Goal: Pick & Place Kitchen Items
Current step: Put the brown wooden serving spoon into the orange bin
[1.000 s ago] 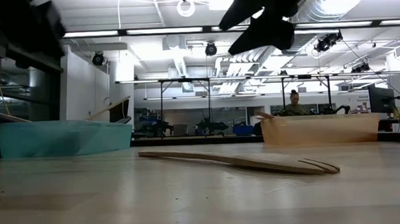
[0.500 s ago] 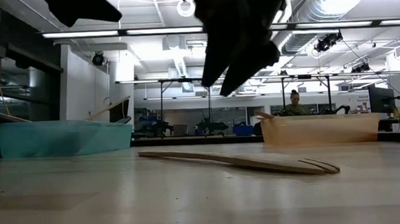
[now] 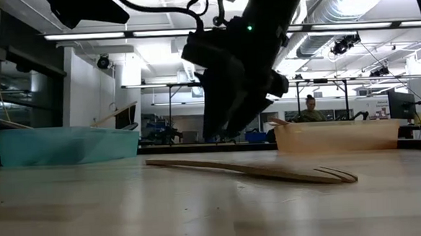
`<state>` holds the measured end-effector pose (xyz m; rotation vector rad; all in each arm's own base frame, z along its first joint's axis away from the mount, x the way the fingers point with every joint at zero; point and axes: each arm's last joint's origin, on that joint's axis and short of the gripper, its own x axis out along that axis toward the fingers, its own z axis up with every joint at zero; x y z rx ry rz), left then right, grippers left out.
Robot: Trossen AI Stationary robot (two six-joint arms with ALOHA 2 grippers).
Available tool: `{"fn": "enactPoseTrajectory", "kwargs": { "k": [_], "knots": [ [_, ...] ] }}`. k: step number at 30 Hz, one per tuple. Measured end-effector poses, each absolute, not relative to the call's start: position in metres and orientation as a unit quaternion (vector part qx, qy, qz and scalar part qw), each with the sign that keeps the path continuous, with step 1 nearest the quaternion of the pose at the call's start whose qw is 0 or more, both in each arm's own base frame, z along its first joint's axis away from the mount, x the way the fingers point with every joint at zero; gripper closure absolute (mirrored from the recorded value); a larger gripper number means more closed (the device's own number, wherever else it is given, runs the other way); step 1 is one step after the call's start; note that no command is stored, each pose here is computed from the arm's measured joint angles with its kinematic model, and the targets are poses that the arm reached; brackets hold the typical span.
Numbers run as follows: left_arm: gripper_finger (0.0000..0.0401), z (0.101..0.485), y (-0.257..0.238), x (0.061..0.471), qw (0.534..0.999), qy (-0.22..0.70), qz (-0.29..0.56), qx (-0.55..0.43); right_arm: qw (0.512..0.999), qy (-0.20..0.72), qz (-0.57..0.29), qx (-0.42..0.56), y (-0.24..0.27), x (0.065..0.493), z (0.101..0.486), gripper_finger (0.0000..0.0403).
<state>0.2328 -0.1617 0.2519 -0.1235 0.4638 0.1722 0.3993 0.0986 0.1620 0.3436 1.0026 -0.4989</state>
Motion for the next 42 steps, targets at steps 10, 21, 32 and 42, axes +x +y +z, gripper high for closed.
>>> {"fn": "enactPoseTrajectory", "kwargs": {
  "k": [10,21,32,42],
  "knots": [
    [0.0189,0.251,-0.162,0.233,0.967,0.231,0.086,-0.065,0.831,0.473,-0.243,0.165,0.106,0.402,0.145,0.0149],
    [0.0189,0.25,-0.161,0.232,0.965,0.237,0.088,-0.071,0.828,0.478,-0.239,0.166,0.112,0.405,0.129,0.0149],
    [0.0189,0.249,-0.161,0.232,0.963,0.241,0.09,-0.076,0.811,0.505,-0.246,0.164,0.113,0.405,0.111,0.0195],
    [0.0189,0.249,-0.161,0.232,0.963,0.24,0.091,-0.08,0.802,0.537,-0.218,0.145,0.111,0.402,0.109,0.0331]
  ]
}}
